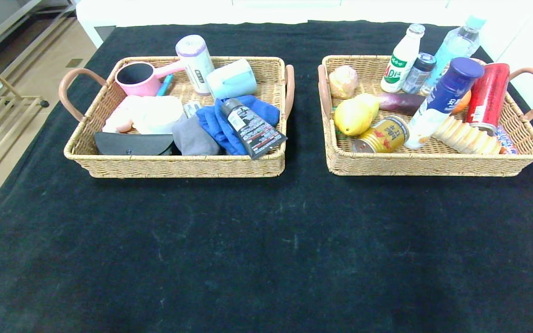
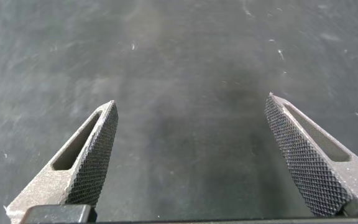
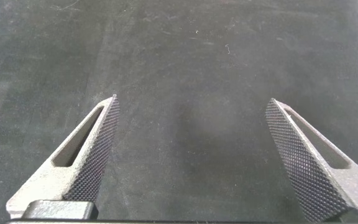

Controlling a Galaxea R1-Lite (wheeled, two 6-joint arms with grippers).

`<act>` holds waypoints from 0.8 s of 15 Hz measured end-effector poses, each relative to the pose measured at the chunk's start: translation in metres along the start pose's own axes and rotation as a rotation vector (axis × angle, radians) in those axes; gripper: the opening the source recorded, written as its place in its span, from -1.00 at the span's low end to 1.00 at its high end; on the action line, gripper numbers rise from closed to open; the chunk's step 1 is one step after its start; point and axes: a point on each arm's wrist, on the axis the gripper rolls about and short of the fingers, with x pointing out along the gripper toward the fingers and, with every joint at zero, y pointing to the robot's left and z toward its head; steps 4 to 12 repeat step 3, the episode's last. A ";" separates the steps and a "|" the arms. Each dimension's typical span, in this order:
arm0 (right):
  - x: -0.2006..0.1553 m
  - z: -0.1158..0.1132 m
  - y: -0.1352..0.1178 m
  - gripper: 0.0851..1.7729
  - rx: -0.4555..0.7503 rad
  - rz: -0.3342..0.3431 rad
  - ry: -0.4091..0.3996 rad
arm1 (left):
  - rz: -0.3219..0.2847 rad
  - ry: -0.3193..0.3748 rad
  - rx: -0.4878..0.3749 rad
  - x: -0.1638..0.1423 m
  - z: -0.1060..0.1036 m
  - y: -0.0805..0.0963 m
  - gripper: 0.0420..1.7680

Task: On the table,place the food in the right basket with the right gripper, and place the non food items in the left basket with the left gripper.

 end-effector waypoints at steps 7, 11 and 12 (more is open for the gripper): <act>0.000 0.000 0.000 0.93 -0.001 0.000 0.000 | 0.009 0.017 -0.032 0.000 -0.002 0.000 0.94; 0.000 0.000 0.000 0.93 -0.001 0.000 0.000 | 0.009 0.017 -0.032 0.000 -0.002 0.000 0.94; 0.000 0.000 0.000 0.93 -0.001 0.000 0.000 | 0.009 0.017 -0.032 0.000 -0.002 0.000 0.94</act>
